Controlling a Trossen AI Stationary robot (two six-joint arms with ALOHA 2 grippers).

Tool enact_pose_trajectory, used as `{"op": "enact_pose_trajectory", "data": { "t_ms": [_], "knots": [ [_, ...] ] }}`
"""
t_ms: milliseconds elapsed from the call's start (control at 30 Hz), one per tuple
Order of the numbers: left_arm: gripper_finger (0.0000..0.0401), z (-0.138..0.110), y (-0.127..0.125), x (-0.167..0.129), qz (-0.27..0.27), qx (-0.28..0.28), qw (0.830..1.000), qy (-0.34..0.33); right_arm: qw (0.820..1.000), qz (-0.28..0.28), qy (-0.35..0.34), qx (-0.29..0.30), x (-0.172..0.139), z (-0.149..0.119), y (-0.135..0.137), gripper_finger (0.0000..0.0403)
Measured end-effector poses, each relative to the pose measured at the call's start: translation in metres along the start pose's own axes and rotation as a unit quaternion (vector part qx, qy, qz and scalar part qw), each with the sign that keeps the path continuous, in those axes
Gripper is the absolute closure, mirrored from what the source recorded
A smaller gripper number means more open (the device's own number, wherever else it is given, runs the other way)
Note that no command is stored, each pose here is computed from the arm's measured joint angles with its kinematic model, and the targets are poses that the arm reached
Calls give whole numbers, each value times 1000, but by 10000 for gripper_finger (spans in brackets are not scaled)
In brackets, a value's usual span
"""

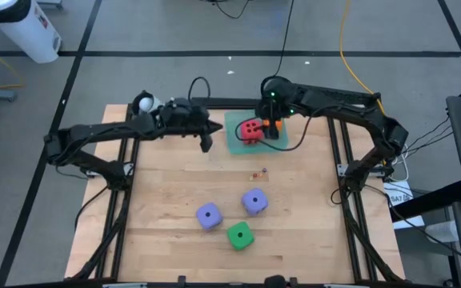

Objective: Pick & Place Dice
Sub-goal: Put the big red dice into the transparent blue bin

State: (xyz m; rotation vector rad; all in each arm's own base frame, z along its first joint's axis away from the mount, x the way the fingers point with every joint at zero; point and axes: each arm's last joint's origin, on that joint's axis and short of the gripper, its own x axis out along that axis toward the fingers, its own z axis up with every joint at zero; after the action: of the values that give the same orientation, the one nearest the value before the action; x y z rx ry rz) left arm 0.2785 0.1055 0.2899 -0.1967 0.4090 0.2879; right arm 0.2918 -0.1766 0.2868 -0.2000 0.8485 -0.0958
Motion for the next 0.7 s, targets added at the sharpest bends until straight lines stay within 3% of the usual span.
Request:
{"op": "enact_pose_trajectory", "data": {
  "t_ms": [200,367,700],
  "knots": [
    [399,-34,6,20,21,-51,996,65,999,21,26,14,12,-17,8,264],
    [396,-45,8,38,22,-67,994,84,996,81,19,15,21,-27,20,387],
    [398,-60,16,81,24,-70,995,67,996,91,24,-8,41,-43,35,398]
  ]
}}
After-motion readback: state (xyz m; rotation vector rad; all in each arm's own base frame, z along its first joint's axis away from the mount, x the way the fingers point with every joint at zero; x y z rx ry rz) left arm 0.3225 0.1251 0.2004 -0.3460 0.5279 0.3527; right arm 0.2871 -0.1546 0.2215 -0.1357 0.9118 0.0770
